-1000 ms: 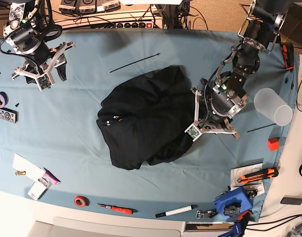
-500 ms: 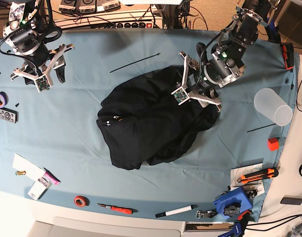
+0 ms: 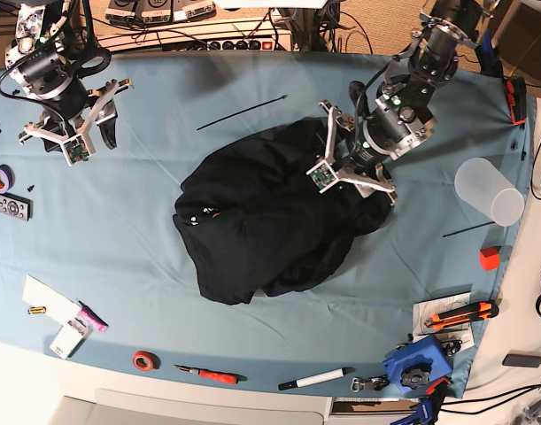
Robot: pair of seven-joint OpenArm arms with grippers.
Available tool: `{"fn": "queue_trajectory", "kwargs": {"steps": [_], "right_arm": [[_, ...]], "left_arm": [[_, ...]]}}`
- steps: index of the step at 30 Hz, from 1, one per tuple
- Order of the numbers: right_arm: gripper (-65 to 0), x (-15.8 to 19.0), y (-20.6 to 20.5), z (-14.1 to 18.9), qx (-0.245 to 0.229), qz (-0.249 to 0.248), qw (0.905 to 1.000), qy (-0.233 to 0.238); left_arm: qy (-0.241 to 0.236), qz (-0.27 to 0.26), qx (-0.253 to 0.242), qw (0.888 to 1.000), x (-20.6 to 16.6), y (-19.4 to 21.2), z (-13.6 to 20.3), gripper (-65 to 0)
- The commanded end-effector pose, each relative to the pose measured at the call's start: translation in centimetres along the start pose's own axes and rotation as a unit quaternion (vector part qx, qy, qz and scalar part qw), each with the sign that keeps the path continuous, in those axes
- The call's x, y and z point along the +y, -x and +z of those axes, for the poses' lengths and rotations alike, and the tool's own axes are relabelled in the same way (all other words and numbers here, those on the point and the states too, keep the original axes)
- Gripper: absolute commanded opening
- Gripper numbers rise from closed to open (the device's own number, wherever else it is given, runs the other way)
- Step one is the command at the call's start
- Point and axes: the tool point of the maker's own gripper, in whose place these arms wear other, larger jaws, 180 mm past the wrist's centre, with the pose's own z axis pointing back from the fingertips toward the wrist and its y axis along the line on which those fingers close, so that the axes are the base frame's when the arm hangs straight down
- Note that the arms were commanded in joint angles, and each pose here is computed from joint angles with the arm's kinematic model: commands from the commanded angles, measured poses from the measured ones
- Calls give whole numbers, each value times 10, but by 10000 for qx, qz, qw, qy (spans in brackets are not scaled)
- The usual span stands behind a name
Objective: Layout the t-shirt on the table in an organized manner, then fold the t-shirt properly
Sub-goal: 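Grasp the black t-shirt fabric with the left gripper, then lift and drag the t-shirt with the left gripper, spreading it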
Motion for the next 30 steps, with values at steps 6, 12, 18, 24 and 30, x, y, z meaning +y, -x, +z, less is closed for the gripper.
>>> {"fn": "queue_trajectory", "kwargs": {"steps": [6, 12, 18, 24, 30], "right_arm": [[-363, -5, -8, 3, -143, 63, 9998, 75], [-363, -4, -8, 3, -143, 64, 9998, 74], [-363, -5, -8, 3, -164, 64, 9998, 75], [-363, -5, -9, 3, -179, 66, 9998, 75], [-363, -5, -9, 3, -189, 65, 9998, 75]], "left_arm": [[-676, 480, 34, 9966, 25, -6, -16, -315], [-1227, 904, 64, 9883, 54, -12, -12, -650], [-2043, 1092, 250, 9725, 95, -14, -2, -650], [-2939, 752, 296, 9524, 148, -31, 19, -650], [-3663, 1577, 75, 9170, 214, -26, 56, -650]]}}
